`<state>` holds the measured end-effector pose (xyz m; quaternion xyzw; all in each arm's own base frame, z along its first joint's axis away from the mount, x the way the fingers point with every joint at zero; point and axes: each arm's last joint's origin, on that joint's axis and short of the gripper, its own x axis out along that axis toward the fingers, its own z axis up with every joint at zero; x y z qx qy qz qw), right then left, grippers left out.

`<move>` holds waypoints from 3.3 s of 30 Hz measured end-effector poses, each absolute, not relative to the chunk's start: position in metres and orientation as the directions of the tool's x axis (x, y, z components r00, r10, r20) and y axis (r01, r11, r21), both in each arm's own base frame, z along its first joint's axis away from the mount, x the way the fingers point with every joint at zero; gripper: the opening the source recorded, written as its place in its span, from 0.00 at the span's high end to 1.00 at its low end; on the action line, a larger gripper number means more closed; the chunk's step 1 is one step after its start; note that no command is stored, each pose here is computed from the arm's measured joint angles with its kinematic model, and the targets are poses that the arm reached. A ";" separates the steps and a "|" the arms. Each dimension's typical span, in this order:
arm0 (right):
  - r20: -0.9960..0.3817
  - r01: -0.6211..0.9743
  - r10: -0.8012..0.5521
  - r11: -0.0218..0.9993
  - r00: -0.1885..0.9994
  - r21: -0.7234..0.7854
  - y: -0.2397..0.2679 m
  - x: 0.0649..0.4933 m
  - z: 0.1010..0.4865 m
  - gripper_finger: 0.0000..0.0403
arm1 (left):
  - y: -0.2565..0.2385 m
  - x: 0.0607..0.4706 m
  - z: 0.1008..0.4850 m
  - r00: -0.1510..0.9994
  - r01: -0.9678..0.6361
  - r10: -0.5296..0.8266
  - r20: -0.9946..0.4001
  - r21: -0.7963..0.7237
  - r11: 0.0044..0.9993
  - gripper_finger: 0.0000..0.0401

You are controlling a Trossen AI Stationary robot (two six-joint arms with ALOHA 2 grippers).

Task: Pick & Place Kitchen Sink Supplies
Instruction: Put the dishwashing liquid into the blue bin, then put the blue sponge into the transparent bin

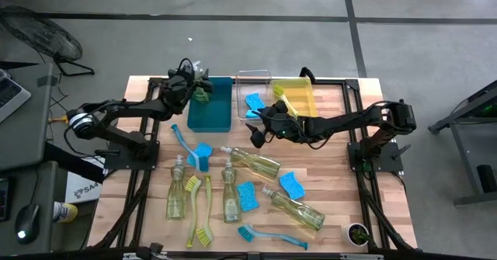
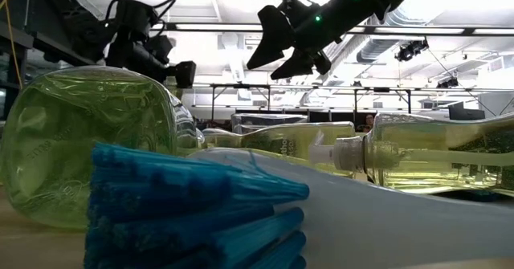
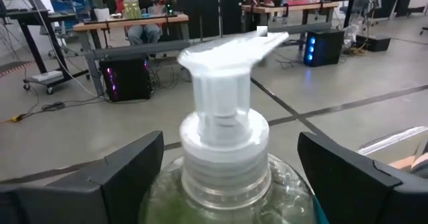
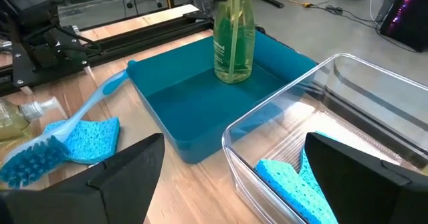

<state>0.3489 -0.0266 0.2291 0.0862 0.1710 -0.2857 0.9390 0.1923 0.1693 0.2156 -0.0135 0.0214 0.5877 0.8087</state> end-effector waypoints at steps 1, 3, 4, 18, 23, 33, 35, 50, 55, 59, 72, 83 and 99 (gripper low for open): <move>-0.370 0.566 -0.507 0.822 0.778 0.064 -0.027 0.349 0.229 0.12 | 0.168 0.191 0.218 0.308 -0.951 0.950 -0.046 0.001 0.309 0.16; -0.370 0.566 -0.507 0.822 0.778 0.064 -0.027 0.349 0.229 0.12 | 0.166 0.187 0.224 0.310 -0.951 0.950 -0.042 -0.002 0.310 0.15; -0.370 0.566 -0.507 0.822 0.778 0.064 -0.027 0.349 0.229 0.12 | 0.164 0.186 0.226 0.310 -0.951 0.950 -0.046 0.000 0.310 0.15; -0.383 0.499 -0.442 0.864 0.811 0.059 -0.025 0.350 0.229 0.12 | 0.121 0.167 0.256 0.420 -0.906 0.904 -0.074 0.028 0.423 0.15; -0.402 0.419 -0.354 0.904 0.844 0.085 -0.022 0.351 0.228 0.12 | 0.102 0.160 0.261 0.473 -0.876 0.875 -0.106 0.049 0.479 0.15; -0.610 0.420 -0.331 0.907 0.720 0.004 0.004 0.350 0.245 0.12 | 0.076 0.146 0.271 0.594 -0.798 0.797 -0.106 0.042 0.601 0.15; -0.692 0.461 -0.316 0.887 0.649 0.028 0.011 0.344 0.249 0.12 | 0.072 0.144 0.272 0.609 -0.788 0.787 -0.102 0.040 0.615 0.15; -0.979 0.806 -0.046 0.576 0.198 0.135 0.084 0.284 0.216 0.12 | 0.058 0.143 0.276 0.685 -0.722 0.723 -0.087 0.045 0.690 0.15; -0.975 0.845 -0.021 0.504 0.220 0.180 0.099 0.278 0.201 0.12 | 0.058 0.143 0.276 0.692 -0.716 0.717 -0.089 0.042 0.697 0.15; -0.974 0.866 -0.014 0.460 0.228 0.196 0.101 0.271 0.182 0.12 | 0.058 0.143 0.275 0.692 -0.716 0.717 -0.090 0.042 0.696 0.15; -0.958 0.865 0.051 0.417 0.283 0.278 0.098 0.260 0.144 0.12 | 0.058 0.143 0.275 0.691 -0.717 0.717 -0.093 0.043 0.696 0.15; -0.956 0.863 0.062 0.417 0.287 0.286 0.098 0.258 0.142 0.35 | 0.058 0.143 0.275 0.690 -0.717 0.717 -0.096 0.045 0.696 0.15; -0.956 0.862 0.048 0.420 0.291 0.283 0.097 0.258 0.141 0.64 | 0.058 0.142 0.273 0.681 -0.723 0.724 -0.111 0.051 0.689 0.15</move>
